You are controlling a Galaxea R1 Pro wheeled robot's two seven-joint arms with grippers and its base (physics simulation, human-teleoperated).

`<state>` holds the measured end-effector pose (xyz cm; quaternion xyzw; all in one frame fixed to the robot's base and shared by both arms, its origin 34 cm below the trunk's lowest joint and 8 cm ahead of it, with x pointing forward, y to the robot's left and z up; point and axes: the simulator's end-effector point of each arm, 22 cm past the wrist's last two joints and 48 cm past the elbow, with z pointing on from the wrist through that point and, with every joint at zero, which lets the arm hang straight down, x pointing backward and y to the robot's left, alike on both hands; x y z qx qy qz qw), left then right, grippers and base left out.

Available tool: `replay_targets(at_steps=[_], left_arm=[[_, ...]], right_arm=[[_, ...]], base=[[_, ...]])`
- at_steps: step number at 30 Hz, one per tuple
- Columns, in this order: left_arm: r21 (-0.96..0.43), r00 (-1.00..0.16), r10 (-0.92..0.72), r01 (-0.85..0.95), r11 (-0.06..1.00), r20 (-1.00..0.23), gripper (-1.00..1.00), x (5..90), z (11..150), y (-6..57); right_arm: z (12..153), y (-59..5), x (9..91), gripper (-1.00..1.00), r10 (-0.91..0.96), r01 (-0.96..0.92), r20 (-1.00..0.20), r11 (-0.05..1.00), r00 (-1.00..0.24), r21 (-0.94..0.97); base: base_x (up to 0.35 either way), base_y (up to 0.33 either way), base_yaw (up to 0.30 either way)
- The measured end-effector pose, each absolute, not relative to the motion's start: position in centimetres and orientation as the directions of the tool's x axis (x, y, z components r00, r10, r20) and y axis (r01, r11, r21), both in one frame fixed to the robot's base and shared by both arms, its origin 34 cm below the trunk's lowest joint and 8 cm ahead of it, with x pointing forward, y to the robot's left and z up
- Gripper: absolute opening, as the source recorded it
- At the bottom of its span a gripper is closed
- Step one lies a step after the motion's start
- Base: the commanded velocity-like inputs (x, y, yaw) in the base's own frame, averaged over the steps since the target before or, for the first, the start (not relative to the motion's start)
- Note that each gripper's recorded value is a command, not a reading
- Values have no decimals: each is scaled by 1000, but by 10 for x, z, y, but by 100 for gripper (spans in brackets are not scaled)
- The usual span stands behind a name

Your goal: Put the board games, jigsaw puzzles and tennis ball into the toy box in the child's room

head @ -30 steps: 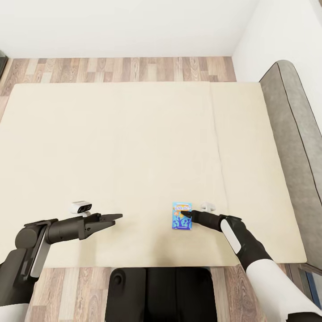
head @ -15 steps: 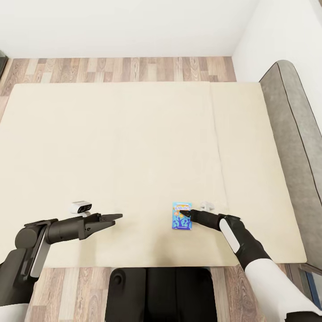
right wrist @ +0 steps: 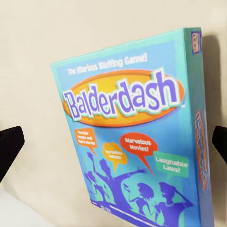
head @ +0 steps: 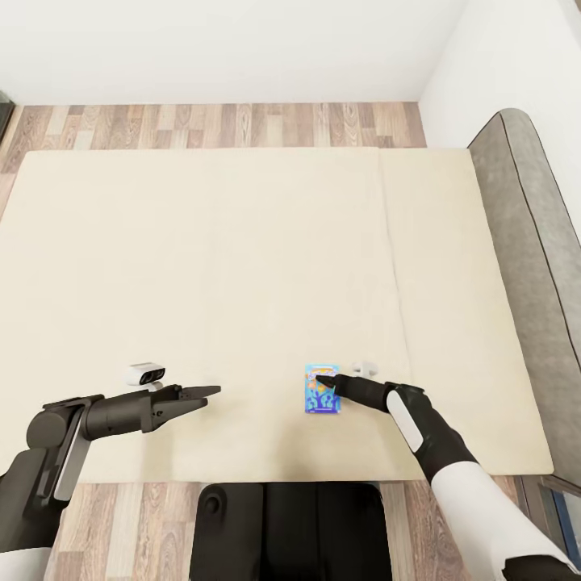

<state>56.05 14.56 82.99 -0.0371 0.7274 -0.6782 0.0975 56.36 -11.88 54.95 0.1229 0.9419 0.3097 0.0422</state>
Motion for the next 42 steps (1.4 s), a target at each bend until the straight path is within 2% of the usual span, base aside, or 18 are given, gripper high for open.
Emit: replay_targets(at_steps=[42], left_arm=[[-994,-978,-186,77,76,-90,100,560,830,145]], right_arm=[[549,-118,565,100,258,205,-5,778,-966,593]], base=[[0,0,0]])
